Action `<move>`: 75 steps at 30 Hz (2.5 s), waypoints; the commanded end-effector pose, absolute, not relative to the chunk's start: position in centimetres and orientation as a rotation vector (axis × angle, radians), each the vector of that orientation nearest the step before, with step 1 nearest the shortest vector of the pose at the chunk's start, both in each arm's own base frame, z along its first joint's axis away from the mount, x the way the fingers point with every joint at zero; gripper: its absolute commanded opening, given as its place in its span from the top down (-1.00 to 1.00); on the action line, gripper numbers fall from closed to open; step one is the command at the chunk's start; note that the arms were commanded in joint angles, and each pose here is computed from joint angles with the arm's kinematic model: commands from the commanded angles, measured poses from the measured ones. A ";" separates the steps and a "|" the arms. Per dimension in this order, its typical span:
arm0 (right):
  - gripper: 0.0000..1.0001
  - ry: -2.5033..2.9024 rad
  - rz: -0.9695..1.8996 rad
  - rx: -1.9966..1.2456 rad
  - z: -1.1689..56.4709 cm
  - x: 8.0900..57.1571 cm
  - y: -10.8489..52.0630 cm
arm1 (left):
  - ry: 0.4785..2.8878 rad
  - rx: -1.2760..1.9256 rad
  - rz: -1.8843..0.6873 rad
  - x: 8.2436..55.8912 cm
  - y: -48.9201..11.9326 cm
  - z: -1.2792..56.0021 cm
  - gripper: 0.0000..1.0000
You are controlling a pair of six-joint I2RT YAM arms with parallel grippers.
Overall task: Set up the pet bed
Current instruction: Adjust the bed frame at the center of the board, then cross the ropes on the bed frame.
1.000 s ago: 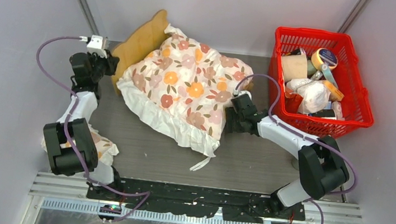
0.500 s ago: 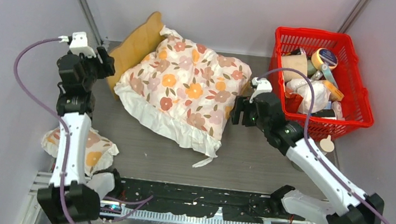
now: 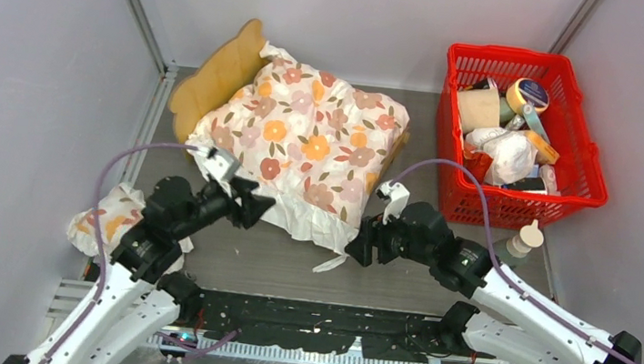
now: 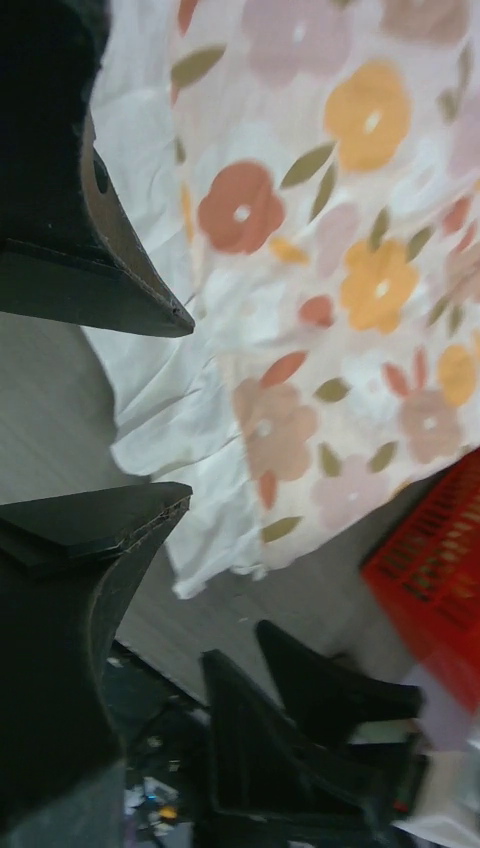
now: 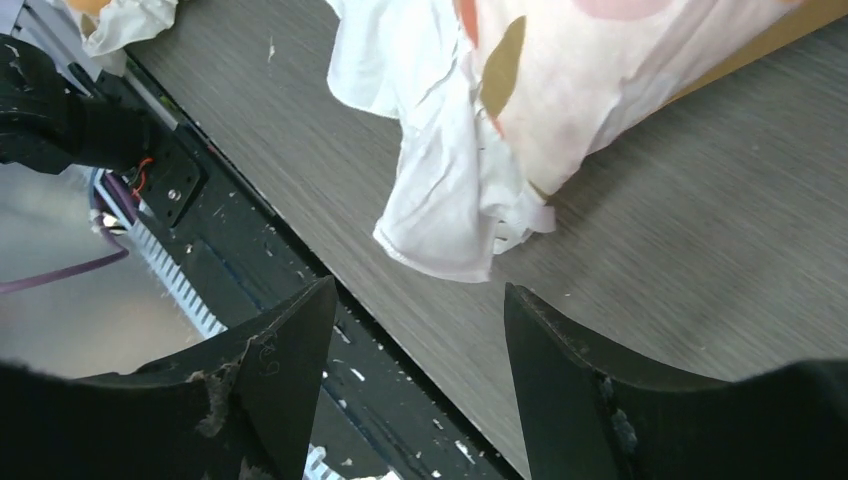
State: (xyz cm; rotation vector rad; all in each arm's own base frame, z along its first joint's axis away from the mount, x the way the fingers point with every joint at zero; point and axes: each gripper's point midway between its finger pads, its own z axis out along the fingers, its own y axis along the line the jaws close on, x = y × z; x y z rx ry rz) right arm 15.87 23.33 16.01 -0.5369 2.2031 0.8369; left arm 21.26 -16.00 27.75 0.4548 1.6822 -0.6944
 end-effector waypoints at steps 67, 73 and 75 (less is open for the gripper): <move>0.14 1.944 0.789 -0.170 17.5 20.4 22.6 | 1.388 0.903 -0.708 25.7 -31.0 24.9 1.00; 0.09 1.931 0.698 -0.164 17.8 22.9 23.6 | 1.378 0.894 -0.706 26.2 -31.0 25.4 1.00; 0.09 1.946 0.649 -0.156 17.6 23.5 23.5 | 1.388 0.882 -0.694 26.6 -30.8 25.3 1.00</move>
